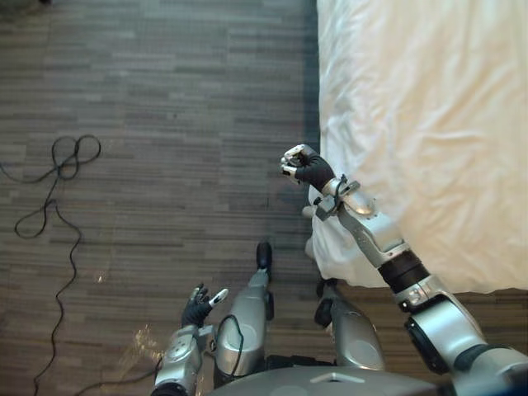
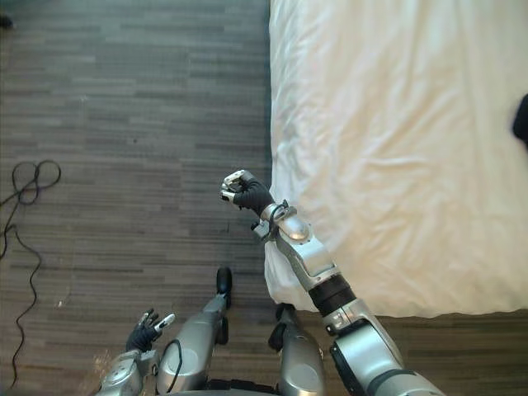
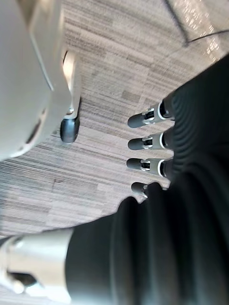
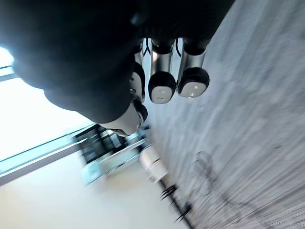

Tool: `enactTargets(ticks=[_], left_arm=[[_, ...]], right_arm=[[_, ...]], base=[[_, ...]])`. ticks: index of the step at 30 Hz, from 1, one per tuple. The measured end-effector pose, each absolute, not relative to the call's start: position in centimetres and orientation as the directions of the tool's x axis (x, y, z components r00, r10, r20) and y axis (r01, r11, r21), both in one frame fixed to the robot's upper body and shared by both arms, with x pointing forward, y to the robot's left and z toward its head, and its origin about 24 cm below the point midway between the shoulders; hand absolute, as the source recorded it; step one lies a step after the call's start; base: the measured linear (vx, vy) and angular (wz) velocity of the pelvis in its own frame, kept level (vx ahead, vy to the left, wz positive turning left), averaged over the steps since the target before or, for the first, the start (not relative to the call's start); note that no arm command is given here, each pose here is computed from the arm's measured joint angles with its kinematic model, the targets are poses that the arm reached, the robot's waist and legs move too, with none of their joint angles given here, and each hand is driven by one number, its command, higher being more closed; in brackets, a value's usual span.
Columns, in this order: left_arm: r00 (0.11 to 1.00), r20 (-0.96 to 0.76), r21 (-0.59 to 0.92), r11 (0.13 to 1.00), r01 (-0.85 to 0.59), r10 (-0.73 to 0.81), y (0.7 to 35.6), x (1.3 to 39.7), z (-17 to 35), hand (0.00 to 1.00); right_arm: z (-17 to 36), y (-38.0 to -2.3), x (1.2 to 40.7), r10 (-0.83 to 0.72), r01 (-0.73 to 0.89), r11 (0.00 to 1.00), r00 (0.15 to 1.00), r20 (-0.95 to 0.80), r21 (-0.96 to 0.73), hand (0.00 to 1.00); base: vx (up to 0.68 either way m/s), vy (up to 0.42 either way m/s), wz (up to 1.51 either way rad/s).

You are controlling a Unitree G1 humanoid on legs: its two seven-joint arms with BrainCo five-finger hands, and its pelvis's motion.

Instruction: Tidy the bed and pick cloth on bed and put in laundry

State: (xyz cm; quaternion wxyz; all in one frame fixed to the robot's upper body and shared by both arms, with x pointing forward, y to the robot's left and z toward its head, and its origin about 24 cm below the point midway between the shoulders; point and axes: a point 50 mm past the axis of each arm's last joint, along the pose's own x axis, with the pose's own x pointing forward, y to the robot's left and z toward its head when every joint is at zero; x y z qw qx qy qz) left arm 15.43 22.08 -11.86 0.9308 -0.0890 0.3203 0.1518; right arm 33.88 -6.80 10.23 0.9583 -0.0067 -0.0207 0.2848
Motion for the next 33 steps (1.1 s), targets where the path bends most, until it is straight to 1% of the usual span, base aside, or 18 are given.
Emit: enactTargets(ticks=[3,5,8,11,12,16,19,20,22,24,25,27,29,30,32,33], left_arm=[[0.789,-0.581,-0.089,0.948,-0.305,0.199,21.2,17.4,-11.0,0.00],[0.818,-0.551,-0.116,0.956,-0.271,0.165,20.0,18.7,-10.5,0.00],[0.843,-0.518,-0.105,0.968,-0.227,0.142,19.2,19.8,-9.9,0.00],[0.856,-0.504,-0.122,0.972,-0.202,0.115,18.1,20.4,-9.6,0.00],[0.858,-0.501,-0.134,0.969,-0.206,0.113,17.9,20.6,-9.6,0.00],[0.863,-0.492,-0.165,0.960,-0.225,0.118,17.9,21.0,-9.3,0.00],[0.866,-0.484,-0.179,0.954,-0.242,0.129,18.0,21.2,-9.0,0.00],[0.864,-0.486,-0.178,0.952,-0.247,0.133,18.1,21.1,-9.0,0.00],[0.863,-0.487,-0.180,0.951,-0.253,0.138,18.1,21.2,-9.0,0.00],[0.863,-0.482,-0.184,0.946,-0.267,0.150,18.2,21.1,-8.9,0.00],[0.861,-0.485,-0.184,0.945,-0.269,0.151,18.2,21.1,-8.9,0.00],[0.855,-0.494,-0.162,0.949,-0.269,0.158,18.2,20.8,-9.0,0.00],[0.830,-0.529,-0.138,0.946,-0.292,0.179,18.7,19.5,-9.8,0.00],[0.819,-0.544,-0.131,0.945,-0.298,0.183,18.8,19.1,-10.1,0.00],[0.766,-0.615,-0.085,0.951,-0.297,0.185,18.9,17.1,-11.6,0.00],[0.754,-0.630,-0.078,0.950,-0.301,0.187,19.0,16.5,-11.9,0.00]], right_arm=[[8.4,-9.0,34.8,0.417,-0.418,0.908,0.908,-0.044,-0.007,1.00],[6.3,-11.6,35.4,0.276,-0.278,0.961,0.951,-0.139,0.008,1.00],[3.3,-14.3,35.1,0.132,-0.134,0.991,0.957,-0.259,0.007,1.00],[1.7,-15.5,34.5,0.086,-0.064,0.994,0.951,-0.295,0.086,1.00],[1.2,-15.8,34.4,0.084,-0.044,0.989,0.952,-0.296,0.139,1.00],[0.3,-15.9,33.8,0.086,-0.005,0.959,0.959,-0.272,0.285,1.00],[-1.6,-16.1,32.2,0.116,-0.002,0.930,0.951,-0.286,0.368,1.00],[-2.4,-15.8,31.4,0.126,0.010,0.909,0.946,-0.298,0.418,1.00],[-3.9,-15.5,30.0,0.153,0.015,0.887,0.934,-0.324,0.461,1.00],[-6.3,-15.6,27.4,0.170,0.058,0.854,0.909,-0.382,0.518,1.00],[-6.9,-15.7,26.7,0.167,0.077,0.845,0.902,-0.397,0.530,1.00],[-8.7,-16.5,24.3,0.132,0.170,0.803,0.883,-0.450,0.571,1.00],[-10.5,-18.2,21.1,0.054,0.299,0.759,0.856,-0.514,0.578,1.00],[-10.9,-18.6,20.3,0.031,0.334,0.744,0.848,-0.529,0.579,1.00],[-12.9,-20.6,15.6,-0.060,0.480,0.693,0.782,-0.620,0.538,1.00],[-13.3,-20.9,14.3,-0.080,0.515,0.676,0.762,-0.642,0.527,1.00]], base=[[0.07,0.052,0.08],[0.05,0.049,-0.01],[0.04,0.035,-0.07],[0.00,0.000,0.00],[0.01,0.033,-0.01],[0.01,0.029,0.00],[0.04,0.047,0.05],[0.03,0.046,-0.06],[0.03,0.045,-0.26],[0.04,0.031,-0.55],[0.05,0.026,-0.53],[0.05,0.014,-0.53],[0.09,-0.024,-0.72],[0.12,-0.054,-0.59],[0.13,-0.072,-0.44],[0.15,-0.089,-0.39]])
